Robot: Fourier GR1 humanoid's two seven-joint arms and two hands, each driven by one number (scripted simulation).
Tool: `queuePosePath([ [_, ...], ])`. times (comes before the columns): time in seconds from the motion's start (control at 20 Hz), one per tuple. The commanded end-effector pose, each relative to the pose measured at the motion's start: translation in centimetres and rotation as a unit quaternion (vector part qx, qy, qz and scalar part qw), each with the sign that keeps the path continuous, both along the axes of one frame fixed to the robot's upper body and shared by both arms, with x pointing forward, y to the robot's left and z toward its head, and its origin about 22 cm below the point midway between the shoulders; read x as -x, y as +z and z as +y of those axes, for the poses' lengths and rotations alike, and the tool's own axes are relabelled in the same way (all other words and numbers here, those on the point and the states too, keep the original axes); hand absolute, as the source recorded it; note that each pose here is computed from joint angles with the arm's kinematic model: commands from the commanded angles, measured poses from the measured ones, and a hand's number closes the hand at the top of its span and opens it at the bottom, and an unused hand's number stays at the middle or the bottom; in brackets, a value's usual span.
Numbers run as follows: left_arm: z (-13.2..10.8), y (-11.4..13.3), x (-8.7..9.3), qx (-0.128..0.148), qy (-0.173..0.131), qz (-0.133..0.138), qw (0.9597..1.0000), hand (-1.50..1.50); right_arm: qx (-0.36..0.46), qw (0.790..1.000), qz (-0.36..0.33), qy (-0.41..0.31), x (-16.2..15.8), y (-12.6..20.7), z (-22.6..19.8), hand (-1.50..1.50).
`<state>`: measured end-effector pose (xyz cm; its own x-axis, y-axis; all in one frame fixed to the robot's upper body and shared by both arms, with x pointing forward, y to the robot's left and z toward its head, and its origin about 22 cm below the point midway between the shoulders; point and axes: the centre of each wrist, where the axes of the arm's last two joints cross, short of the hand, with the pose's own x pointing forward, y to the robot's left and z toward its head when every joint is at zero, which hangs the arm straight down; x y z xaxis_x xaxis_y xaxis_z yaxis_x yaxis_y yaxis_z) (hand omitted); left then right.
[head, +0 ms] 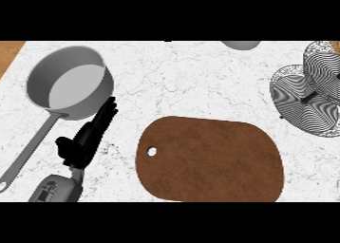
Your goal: Pick the can from the cutting board and place it in the tiered basket
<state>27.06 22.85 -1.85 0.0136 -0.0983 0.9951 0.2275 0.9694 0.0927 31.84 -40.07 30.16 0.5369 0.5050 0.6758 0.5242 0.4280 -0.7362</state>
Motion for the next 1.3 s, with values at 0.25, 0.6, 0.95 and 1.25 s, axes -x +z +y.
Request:
queuePosePath([
  [0.25,-0.4,0.5,-0.4,0.003,0.002,0.003,1.0000,0.00,-0.016,0.999,0.026,0.029,-7.7,-1.8,2.3,1.50],
  [0.6,0.1,1.9,0.0,-0.001,-0.009,-0.003,1.0000,0.00,-0.075,0.996,-0.014,0.042,-10.4,-3.1,2.2,1.50],
  [0.95,1.0,0.6,0.3,0.000,0.004,0.007,1.0000,0.00,-0.262,0.965,-0.004,0.008,-11.3,-4.4,2.9,1.50],
  [1.25,1.1,0.0,0.1,-0.010,0.014,-0.001,0.9999,0.00,-0.308,0.949,-0.062,0.013,-11.0,-4.2,2.3,-1.50],
])
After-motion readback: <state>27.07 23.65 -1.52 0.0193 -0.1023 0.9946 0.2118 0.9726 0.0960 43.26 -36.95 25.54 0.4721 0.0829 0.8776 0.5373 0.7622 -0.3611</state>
